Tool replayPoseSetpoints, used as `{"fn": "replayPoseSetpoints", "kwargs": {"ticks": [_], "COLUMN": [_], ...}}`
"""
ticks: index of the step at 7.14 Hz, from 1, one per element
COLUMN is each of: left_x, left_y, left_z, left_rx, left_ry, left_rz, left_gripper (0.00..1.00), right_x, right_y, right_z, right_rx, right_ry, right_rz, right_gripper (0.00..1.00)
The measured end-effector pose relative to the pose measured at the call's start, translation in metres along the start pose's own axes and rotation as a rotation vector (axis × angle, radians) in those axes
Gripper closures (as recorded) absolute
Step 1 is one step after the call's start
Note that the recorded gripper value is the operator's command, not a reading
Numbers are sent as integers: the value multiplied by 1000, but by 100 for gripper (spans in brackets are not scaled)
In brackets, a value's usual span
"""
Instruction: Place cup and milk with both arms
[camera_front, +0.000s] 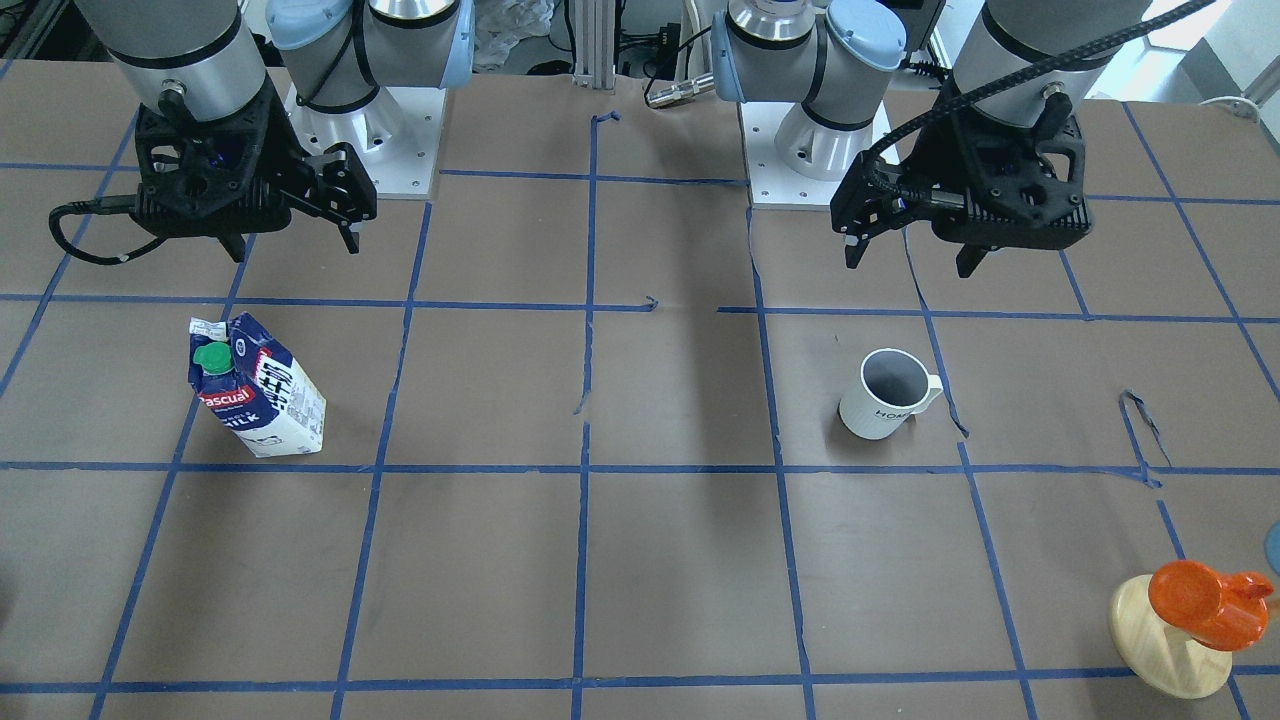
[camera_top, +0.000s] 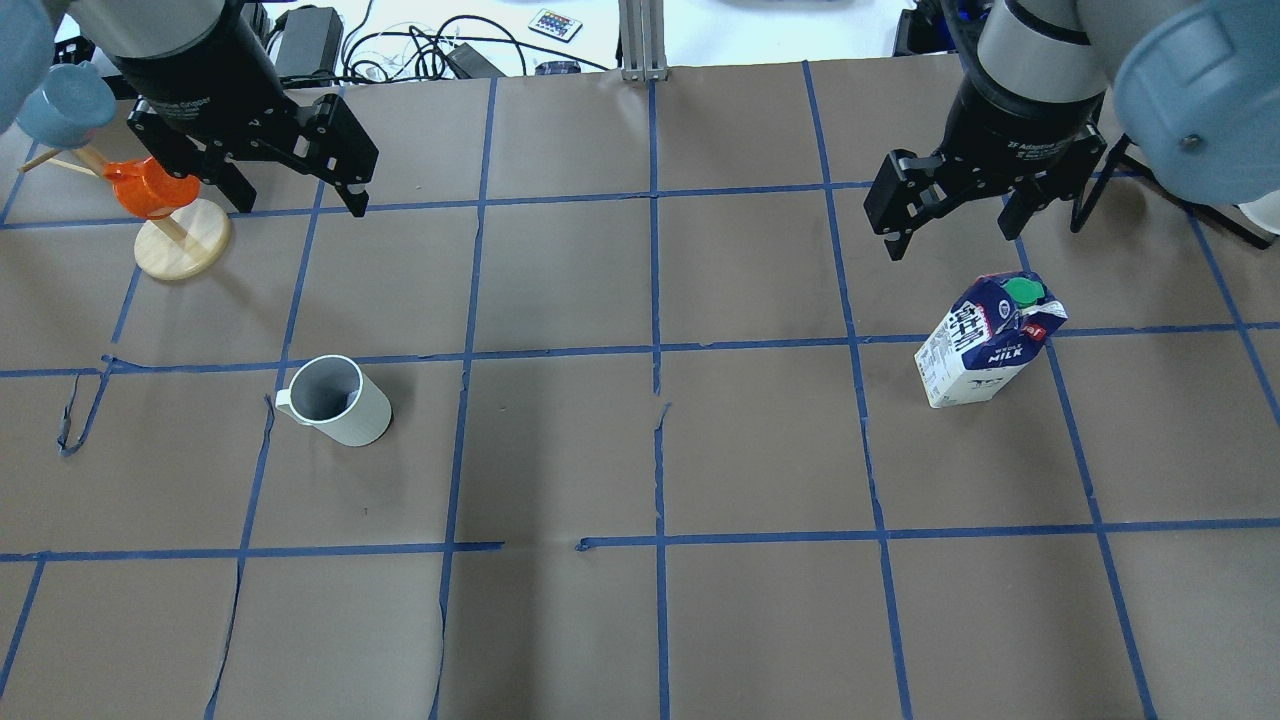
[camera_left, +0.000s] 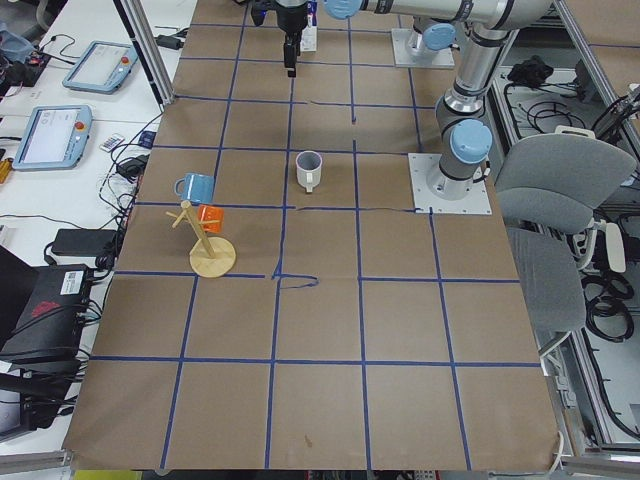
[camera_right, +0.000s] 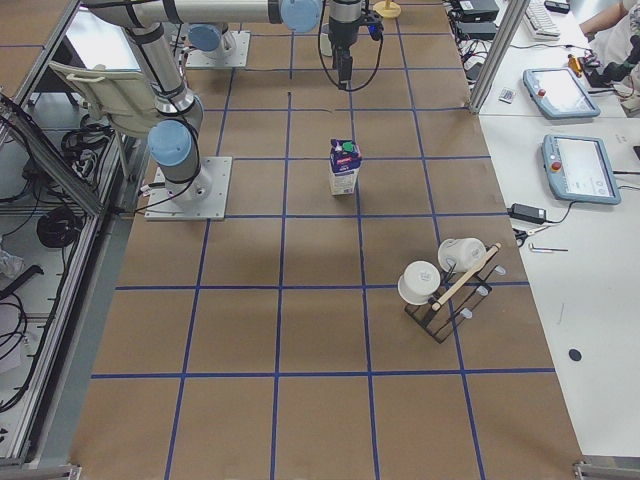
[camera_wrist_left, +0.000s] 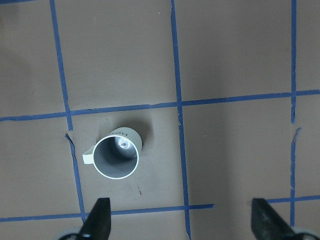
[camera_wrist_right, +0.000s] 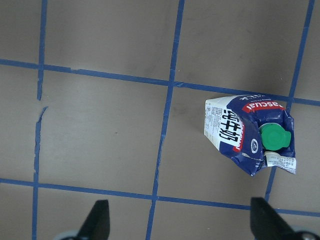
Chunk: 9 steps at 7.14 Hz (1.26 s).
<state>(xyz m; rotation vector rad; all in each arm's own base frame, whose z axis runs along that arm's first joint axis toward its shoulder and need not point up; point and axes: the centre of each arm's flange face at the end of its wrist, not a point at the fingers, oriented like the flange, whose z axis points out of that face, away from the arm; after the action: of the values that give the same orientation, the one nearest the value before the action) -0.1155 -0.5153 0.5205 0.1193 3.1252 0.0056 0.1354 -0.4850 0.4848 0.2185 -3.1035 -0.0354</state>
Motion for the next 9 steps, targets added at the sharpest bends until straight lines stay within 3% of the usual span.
{"fn": "replayPoseSetpoints", "kwargs": {"ticks": [4,6,8,9], "left_x": [-2,-27,-79,-105], "left_y": [-2,-11,-11,-10], "left_z": [3,19,62,99], "left_rx": [-4,-31,-89,-108], "left_ry": [0,5,14,24], "left_rz": [4,-42,-112,-95], "left_gripper": [0,0,0,0], "right_x": [2,2,3,3], "right_y": [-1,-1,-1,-1], "right_z": [0,0,0,0], "right_rx": [0,2,3,5], "right_ry": [1,1,2,3], "right_rz": [9,4,3,3], "right_gripper": [0,0,0,0]}}
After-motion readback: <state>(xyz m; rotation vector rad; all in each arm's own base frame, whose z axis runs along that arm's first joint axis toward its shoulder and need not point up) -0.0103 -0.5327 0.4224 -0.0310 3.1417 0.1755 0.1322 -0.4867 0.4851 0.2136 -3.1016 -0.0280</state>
